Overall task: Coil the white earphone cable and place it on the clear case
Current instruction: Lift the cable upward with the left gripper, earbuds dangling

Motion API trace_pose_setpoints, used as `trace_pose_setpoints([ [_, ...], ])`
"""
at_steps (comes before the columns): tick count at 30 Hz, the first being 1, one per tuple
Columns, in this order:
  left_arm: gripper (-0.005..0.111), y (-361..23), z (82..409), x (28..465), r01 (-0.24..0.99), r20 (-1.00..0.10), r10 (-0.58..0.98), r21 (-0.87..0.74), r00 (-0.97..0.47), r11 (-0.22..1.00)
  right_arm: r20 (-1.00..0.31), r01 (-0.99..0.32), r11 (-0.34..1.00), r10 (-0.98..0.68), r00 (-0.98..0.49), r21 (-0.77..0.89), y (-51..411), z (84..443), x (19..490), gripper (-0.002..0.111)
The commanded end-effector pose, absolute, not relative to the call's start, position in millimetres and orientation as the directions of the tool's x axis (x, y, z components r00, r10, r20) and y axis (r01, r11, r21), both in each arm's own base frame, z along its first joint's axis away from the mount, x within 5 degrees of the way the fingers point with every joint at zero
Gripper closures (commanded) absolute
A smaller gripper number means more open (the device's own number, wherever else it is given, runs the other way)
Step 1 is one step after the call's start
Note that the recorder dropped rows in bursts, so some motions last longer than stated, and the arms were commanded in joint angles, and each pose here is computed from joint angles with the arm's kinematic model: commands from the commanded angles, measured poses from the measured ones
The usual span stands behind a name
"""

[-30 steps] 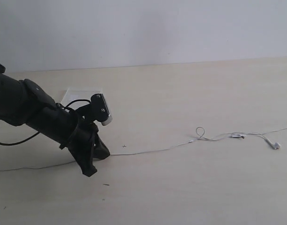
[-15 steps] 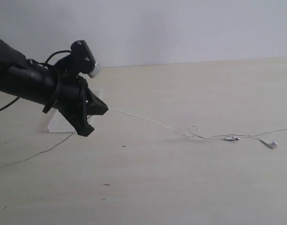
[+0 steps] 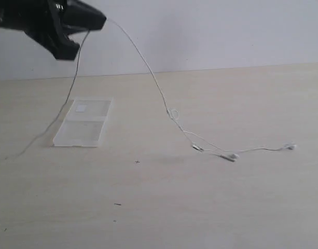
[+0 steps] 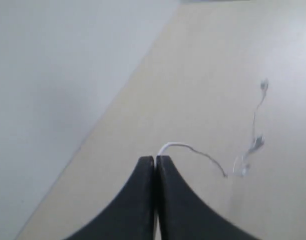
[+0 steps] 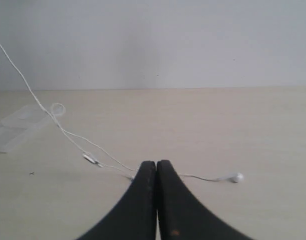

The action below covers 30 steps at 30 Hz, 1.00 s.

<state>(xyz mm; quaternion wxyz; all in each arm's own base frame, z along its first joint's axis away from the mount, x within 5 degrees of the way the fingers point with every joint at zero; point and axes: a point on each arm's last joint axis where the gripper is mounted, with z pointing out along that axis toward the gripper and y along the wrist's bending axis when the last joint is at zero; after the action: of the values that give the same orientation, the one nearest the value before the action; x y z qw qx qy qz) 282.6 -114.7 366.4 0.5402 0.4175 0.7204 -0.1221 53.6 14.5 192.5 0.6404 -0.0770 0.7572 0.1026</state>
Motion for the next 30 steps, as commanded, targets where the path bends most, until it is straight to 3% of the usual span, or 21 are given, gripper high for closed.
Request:
trace_pose_setpoints([
  [1, 0.107, -115, 411, 266, 0.730, -0.920, 0.393, 0.269, 0.000, 0.628, -0.986, -0.243, 0.968, 0.015, -0.168, 0.056, 14, 191, 53, 0.108],
  [15, 0.107, -109, 490, 231, 0.700, -0.952, 0.273, 0.289, 0.137, 0.653, -0.986, -0.243, 0.968, 0.015, -0.168, 0.056, 14, 191, 53, 0.108],
  [30, 0.107, -102, 530, 199, 0.679, -0.938, 0.245, 0.345, 0.244, 0.648, -0.986, -0.243, 0.968, 0.013, -0.167, 0.054, 14, 191, 53, 0.108],
])
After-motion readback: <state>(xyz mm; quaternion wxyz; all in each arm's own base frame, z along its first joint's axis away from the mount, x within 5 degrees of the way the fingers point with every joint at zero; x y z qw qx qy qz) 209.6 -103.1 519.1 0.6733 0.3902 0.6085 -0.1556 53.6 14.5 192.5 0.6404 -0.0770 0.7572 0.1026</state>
